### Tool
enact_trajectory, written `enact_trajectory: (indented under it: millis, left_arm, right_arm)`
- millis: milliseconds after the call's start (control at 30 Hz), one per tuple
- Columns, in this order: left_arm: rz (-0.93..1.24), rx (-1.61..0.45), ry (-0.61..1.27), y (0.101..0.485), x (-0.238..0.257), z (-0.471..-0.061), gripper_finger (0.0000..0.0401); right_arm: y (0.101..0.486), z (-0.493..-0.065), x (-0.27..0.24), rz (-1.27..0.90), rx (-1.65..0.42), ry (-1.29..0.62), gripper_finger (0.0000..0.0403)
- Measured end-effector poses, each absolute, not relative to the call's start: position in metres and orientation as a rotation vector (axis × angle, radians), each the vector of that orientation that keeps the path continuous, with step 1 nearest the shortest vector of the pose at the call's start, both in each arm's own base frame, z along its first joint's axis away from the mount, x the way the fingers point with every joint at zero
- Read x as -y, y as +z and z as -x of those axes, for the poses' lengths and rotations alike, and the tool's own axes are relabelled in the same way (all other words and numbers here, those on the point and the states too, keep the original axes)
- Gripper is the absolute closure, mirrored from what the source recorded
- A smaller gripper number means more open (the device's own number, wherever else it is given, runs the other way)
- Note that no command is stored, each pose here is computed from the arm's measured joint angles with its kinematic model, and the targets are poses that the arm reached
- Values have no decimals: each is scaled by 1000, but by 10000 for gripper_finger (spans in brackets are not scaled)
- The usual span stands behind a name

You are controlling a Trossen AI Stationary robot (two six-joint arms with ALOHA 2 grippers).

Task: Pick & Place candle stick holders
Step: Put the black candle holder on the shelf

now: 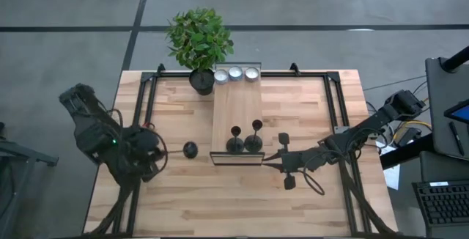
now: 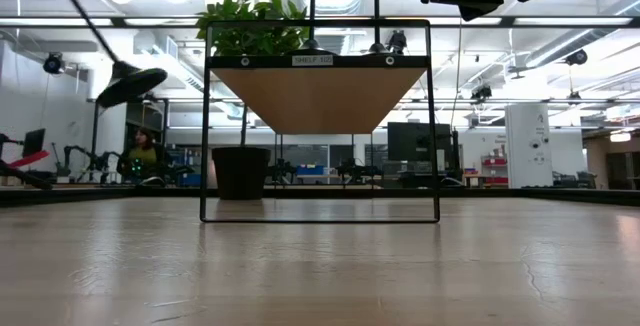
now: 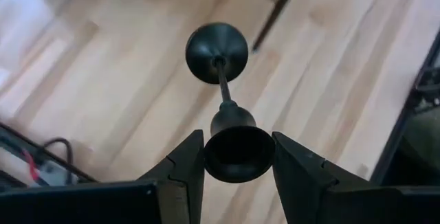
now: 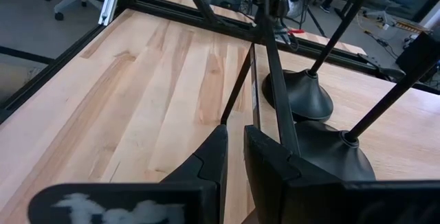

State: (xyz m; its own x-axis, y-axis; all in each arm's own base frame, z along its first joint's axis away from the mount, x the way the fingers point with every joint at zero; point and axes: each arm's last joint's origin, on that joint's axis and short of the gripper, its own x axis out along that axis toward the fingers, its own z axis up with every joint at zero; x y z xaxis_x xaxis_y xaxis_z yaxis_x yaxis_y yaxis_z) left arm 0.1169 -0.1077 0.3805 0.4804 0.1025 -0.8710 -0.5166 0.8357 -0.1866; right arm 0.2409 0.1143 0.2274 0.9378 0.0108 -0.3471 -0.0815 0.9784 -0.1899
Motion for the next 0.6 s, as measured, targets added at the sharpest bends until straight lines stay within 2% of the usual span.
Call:
enact_trajectory:
  millis: [233,600]
  left_arm:
    - [398,-914,384,403,93,-126,270]
    - [333,-952,359,414,72,-154,270]
  right_arm:
    - [227,-241,-114,204,-352,48,360]
    - [227,-241,-114,204,-352,48,360]
